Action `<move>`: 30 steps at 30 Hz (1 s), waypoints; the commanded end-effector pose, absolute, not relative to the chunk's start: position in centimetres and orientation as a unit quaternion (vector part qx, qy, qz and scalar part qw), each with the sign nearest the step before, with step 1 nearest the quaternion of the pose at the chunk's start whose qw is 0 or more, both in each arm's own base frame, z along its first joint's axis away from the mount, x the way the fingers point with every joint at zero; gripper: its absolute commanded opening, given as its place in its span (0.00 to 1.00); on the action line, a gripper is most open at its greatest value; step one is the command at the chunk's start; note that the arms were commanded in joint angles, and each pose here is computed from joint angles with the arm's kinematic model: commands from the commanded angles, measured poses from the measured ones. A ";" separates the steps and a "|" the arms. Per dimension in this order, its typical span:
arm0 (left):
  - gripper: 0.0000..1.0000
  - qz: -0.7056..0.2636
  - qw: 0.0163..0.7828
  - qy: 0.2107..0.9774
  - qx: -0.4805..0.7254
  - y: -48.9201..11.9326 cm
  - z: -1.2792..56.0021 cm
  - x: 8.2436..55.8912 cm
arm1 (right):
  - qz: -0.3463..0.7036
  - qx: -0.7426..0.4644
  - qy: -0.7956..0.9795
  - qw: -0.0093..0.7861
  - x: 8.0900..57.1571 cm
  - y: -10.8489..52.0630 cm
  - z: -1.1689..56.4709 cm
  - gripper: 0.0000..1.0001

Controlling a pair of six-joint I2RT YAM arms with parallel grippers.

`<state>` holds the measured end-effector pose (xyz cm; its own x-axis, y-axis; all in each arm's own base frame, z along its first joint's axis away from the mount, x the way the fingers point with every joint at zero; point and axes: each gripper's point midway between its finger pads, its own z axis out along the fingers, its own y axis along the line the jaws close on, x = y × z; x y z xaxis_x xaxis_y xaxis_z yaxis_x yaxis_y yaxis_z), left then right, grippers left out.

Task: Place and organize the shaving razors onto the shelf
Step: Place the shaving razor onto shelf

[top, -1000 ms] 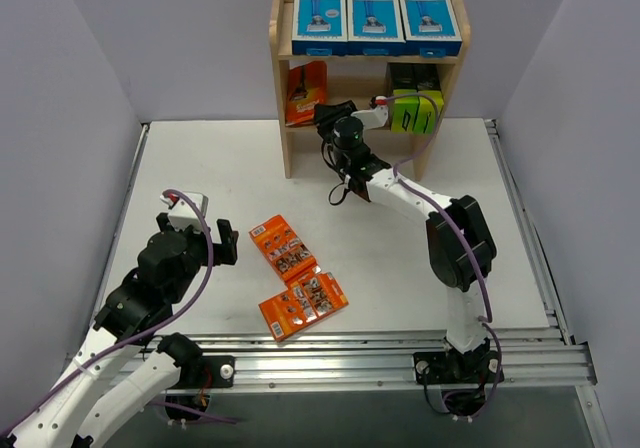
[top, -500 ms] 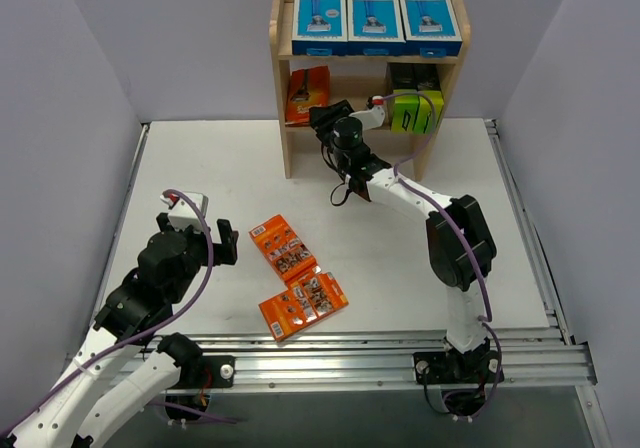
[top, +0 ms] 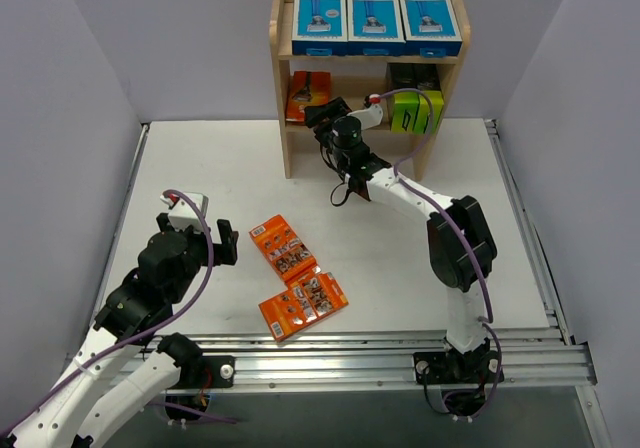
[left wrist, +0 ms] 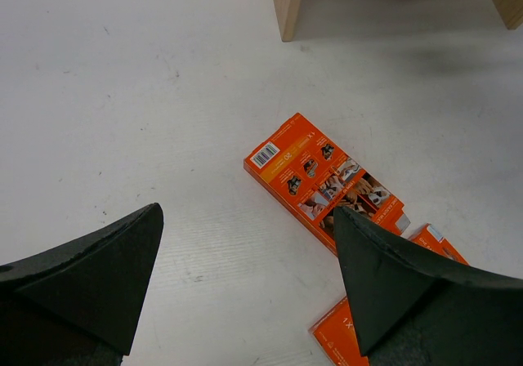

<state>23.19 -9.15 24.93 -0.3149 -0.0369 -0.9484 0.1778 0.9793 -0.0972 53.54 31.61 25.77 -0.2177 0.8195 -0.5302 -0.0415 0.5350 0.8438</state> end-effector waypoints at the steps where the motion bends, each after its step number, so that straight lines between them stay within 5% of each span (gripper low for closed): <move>1: 0.94 -0.095 0.604 0.790 0.041 -9.3 26.2 23.6 | 0.385 0.280 0.662 0.579 52.8 30.5 30.3 0.60; 15: 0.94 -0.095 0.603 0.791 0.042 -9.3 26.1 23.6 | 0.344 0.268 0.692 0.575 52.0 29.5 30.0 0.63; 30: 0.94 -0.097 0.601 0.792 0.044 -9.4 26.0 23.6 | 0.305 0.245 0.685 0.615 50.3 27.3 33.1 0.54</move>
<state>23.19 -9.16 24.93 -0.3150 -0.0365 -0.9484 0.1786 0.9791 -0.0970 50.78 28.29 29.58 -0.1948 0.7146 -0.6718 -0.0117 0.6832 0.7301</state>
